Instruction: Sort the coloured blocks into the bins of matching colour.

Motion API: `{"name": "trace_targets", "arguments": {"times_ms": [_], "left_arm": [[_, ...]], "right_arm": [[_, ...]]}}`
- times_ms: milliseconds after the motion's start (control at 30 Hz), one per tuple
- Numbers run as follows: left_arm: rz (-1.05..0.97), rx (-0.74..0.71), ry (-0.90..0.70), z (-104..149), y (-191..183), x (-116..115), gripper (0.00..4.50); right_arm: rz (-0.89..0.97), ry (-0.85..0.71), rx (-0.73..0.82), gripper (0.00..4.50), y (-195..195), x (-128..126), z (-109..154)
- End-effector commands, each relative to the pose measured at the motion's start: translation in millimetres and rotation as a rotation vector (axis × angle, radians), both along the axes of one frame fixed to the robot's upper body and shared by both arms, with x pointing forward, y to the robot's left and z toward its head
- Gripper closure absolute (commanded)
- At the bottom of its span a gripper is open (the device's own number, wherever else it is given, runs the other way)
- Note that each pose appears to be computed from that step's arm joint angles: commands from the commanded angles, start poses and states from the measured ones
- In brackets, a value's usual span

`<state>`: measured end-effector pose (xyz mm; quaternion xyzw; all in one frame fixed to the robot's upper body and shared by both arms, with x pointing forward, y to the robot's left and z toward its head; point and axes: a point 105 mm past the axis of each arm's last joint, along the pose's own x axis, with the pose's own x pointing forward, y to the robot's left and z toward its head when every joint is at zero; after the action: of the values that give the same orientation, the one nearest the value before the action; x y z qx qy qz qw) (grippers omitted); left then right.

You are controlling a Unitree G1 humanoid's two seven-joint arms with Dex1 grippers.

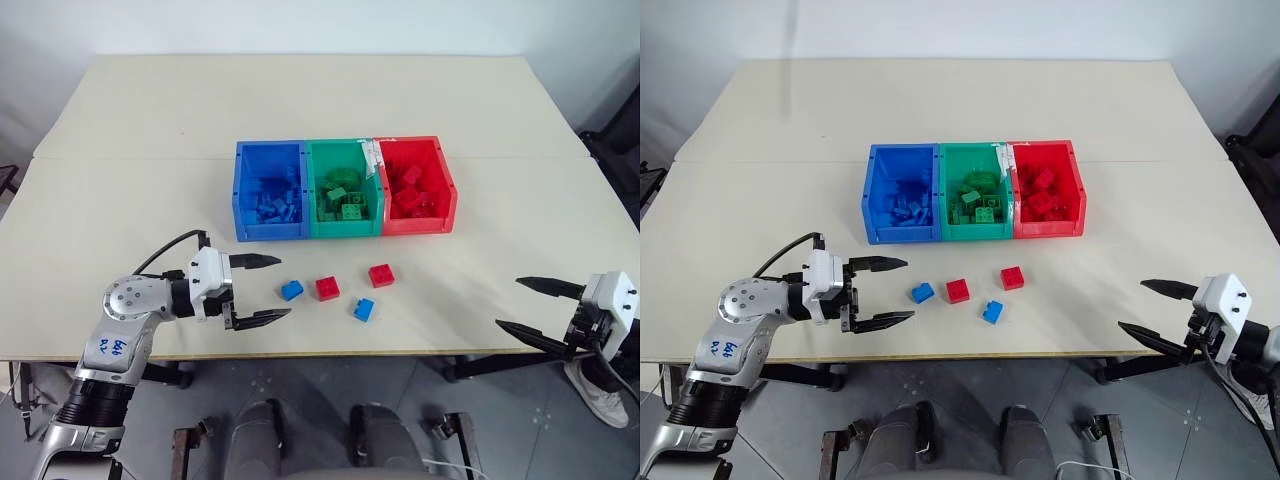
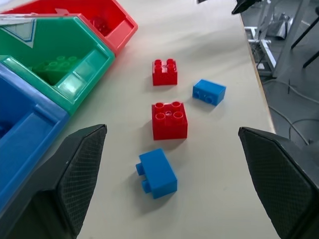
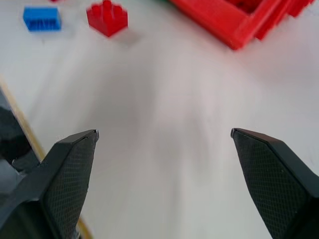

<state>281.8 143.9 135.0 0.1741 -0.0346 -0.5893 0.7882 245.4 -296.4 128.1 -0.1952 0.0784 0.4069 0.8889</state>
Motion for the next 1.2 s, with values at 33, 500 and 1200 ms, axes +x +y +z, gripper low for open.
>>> {"name": "trace_targets", "arguments": {"times_ms": [33, 500, 1200], "left_arm": [[0.038, 0.011, -0.051, 5, 12, 0, 0.0], [0.24, 0.016, -0.036, 5, 60, -25, 0.0], [0.216, -0.072, -0.025, 16, 35, -31, 0.0]], "right_arm": [[0.081, -0.033, -0.019, 0.04, 10, 8, 6], [0.481, 0.132, 0.033, 0.04, 143, 88, -5], [0.37, -0.007, 0.206, 3.05, 152, 102, 23]]}}
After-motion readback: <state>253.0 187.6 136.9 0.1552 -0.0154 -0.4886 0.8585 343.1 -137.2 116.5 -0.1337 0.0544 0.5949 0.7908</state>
